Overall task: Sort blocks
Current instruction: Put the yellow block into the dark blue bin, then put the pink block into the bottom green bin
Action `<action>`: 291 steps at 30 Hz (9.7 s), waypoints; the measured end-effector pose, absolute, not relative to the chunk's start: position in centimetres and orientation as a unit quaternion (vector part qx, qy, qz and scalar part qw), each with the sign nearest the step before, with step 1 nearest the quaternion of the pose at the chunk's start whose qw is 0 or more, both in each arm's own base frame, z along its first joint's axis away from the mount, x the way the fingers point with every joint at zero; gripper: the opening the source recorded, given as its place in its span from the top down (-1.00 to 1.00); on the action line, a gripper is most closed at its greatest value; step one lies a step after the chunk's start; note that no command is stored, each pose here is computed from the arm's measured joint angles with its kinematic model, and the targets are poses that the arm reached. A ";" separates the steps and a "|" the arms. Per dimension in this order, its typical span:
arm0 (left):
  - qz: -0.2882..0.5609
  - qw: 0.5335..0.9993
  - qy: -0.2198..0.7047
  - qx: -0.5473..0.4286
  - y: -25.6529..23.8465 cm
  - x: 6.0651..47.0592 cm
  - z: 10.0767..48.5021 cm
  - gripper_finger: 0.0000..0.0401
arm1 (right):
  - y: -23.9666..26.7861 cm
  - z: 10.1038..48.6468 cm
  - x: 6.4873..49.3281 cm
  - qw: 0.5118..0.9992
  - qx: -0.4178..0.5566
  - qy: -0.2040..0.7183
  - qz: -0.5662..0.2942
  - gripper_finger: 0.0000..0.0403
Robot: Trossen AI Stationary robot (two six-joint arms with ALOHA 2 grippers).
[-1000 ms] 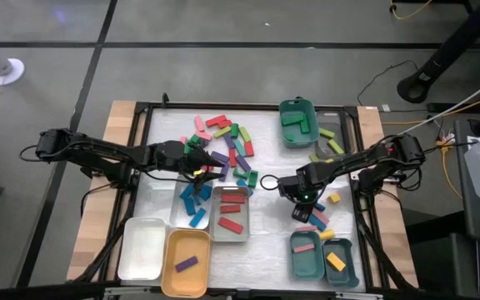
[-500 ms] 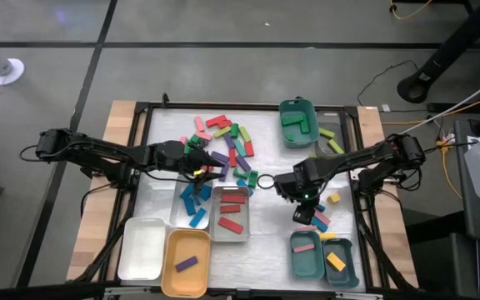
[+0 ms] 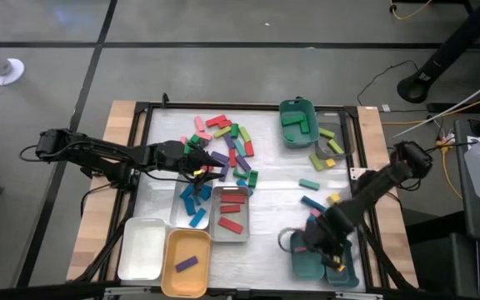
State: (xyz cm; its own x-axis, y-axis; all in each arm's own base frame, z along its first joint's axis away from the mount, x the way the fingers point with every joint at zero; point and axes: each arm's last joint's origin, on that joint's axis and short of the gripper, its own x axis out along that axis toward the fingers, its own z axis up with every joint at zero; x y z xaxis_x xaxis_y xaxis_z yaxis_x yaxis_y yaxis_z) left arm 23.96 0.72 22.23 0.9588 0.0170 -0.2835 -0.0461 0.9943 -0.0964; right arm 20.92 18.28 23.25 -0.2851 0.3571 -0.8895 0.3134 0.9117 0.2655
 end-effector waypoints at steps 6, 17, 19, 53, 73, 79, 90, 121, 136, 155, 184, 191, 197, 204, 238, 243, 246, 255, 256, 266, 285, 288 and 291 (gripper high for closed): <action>0.017 0.988 0.142 -0.056 0.7 24.0 22.2 0.23 | 20.3 23.0 19.2 0.619 0.178 0.763 -0.060 0.28; 0.017 0.988 0.142 -0.057 0.7 24.0 22.2 0.23 | 20.5 23.0 19.1 0.604 0.209 0.764 -0.092 0.27; 0.017 0.988 0.142 -0.057 0.7 24.0 22.2 0.23 | 20.4 23.0 19.0 0.602 0.212 0.764 -0.099 0.27; 0.006 0.993 0.120 -0.009 0.5 24.1 22.7 0.23 | 20.3 23.1 19.4 0.608 0.200 0.766 -0.059 -0.42; 0.033 0.999 0.036 -0.012 1.6 21.7 21.3 0.23 | 11.1 23.9 24.7 0.723 0.066 0.688 0.011 -0.42; 0.033 0.999 0.042 -0.011 1.6 21.7 21.2 0.23 | 7.8 22.1 25.9 0.725 0.063 0.679 0.094 -0.42; 0.033 0.998 0.045 0.000 1.6 21.7 21.2 0.23 | 6.5 20.4 26.9 0.765 0.016 0.624 0.159 -0.42; 0.032 0.998 0.057 0.011 1.6 21.7 20.9 0.23 | 7.0 14.0 25.3 0.755 0.092 0.582 0.286 -0.42; 0.032 0.998 0.058 0.011 1.6 21.7 20.9 0.23 | 7.0 13.0 25.7 0.751 0.089 0.596 0.270 -0.42; 0.032 0.998 0.057 0.011 1.6 21.7 20.9 0.23 | 5.9 15.9 27.9 0.772 0.016 0.612 0.172 -0.42; 0.032 0.998 0.057 0.009 1.6 21.7 20.9 0.23 | 8.5 15.4 26.3 0.750 -0.037 0.635 0.180 -0.42; 0.032 0.998 0.057 0.009 1.6 21.7 20.9 0.23 | 8.7 16.2 26.8 0.752 -0.027 0.635 0.175 -0.42; 0.032 0.998 0.057 0.009 1.6 21.7 20.9 0.23 | 8.8 16.5 26.8 0.745 -0.011 0.638 0.196 -0.42; 0.032 0.998 0.057 0.009 1.6 21.7 20.9 0.23 | 9.1 16.5 26.6 0.728 0.023 0.647 0.223 -0.42; 0.041 0.998 0.056 0.001 2.0 21.6 21.0 0.23 | 3.3 18.7 29.8 0.811 0.108 0.575 -0.015 -0.42; 0.041 0.997 0.060 0.001 2.0 21.6 20.9 0.23 | 4.2 18.1 29.8 0.798 0.158 0.580 -0.031 -0.42; 0.041 0.997 0.061 0.001 2.0 21.6 20.9 0.23 | 5.0 16.8 29.6 0.783 0.154 0.602 -0.032 -0.42; 0.041 0.997 0.063 0.001 2.0 21.6 20.9 0.23 | 6.9 14.3 29.8 0.771 0.096 0.627 -0.054 -0.34; 0.041 0.997 0.063 0.001 2.0 21.6 20.9 0.23 | 7.0 14.2 29.8 0.771 0.092 0.627 -0.056 -0.29; 0.041 0.997 0.063 0.001 2.0 21.6 20.9 0.23 | 6.9 14.2 29.7 0.768 0.089 0.631 -0.061 0.52; 0.041 0.997 0.063 0.003 2.0 21.6 20.9 0.23 | 10.2 22.2 29.9 0.728 0.152 0.664 0.070 0.47; 0.041 0.997 0.063 0.002 2.0 21.6 20.9 0.23 | 11.8 23.1 29.5 0.725 0.145 0.668 0.086 0.50; 0.041 0.997 0.063 0.001 2.0 21.6 20.9 0.23 | 13.5 23.4 28.8 0.718 0.148 0.675 0.088 0.45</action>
State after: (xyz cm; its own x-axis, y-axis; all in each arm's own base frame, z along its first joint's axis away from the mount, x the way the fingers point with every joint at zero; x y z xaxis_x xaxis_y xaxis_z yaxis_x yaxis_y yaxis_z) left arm 21.57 1.99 20.89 0.9889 0.0815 -0.1246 -0.0812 0.9967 0.0070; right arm 28.80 13.47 23.40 0.0732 0.3259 -0.9426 0.0727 0.9409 0.3309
